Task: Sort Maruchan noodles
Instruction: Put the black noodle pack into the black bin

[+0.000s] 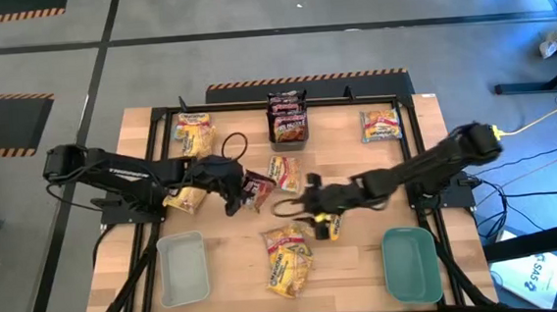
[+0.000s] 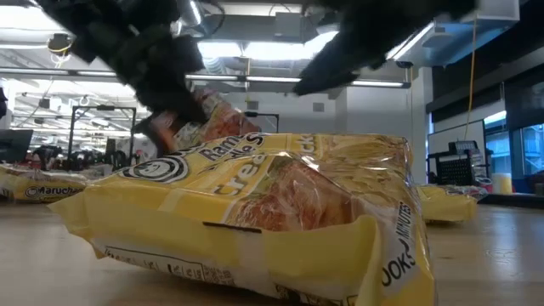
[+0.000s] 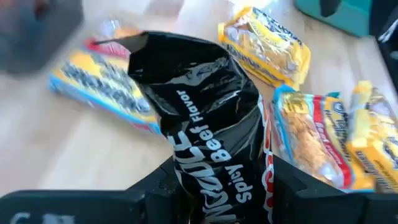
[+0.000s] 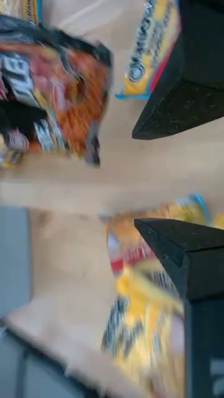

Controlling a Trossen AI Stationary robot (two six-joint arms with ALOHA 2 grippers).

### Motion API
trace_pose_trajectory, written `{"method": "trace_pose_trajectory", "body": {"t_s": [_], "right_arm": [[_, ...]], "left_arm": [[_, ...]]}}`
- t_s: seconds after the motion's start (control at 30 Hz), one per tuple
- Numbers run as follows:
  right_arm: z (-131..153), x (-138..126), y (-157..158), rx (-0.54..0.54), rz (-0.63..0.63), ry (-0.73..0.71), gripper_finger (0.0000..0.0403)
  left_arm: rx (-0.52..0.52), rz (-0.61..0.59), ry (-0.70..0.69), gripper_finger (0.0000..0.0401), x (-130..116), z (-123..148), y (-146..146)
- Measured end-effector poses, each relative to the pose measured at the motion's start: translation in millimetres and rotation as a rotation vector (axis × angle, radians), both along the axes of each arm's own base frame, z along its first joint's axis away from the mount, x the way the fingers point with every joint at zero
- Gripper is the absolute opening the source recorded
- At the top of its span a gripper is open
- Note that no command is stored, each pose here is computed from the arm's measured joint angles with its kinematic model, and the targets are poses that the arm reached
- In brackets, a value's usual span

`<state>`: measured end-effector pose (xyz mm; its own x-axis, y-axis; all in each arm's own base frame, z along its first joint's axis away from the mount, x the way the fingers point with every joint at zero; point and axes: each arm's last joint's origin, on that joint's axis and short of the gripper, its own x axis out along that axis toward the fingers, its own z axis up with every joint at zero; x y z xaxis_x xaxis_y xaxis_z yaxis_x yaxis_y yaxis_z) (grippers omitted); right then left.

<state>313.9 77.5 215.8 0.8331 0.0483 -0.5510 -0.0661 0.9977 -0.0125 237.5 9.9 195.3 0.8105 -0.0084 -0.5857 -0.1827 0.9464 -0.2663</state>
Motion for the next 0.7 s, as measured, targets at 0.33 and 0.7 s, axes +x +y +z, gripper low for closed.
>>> {"method": "trace_pose_trajectory", "body": {"t_s": [0.33,0.7], "right_arm": [[-23,-79,-7,0.100,0.000,-0.222,0.0207],[-18,-94,-15,-0.060,-0.028,-0.239,0.0207]], "left_arm": [[0.316,0.021,-0.032,0.0120,31,81,12],[0.447,0.022,0.146,0.0120,99,123,90]]}}
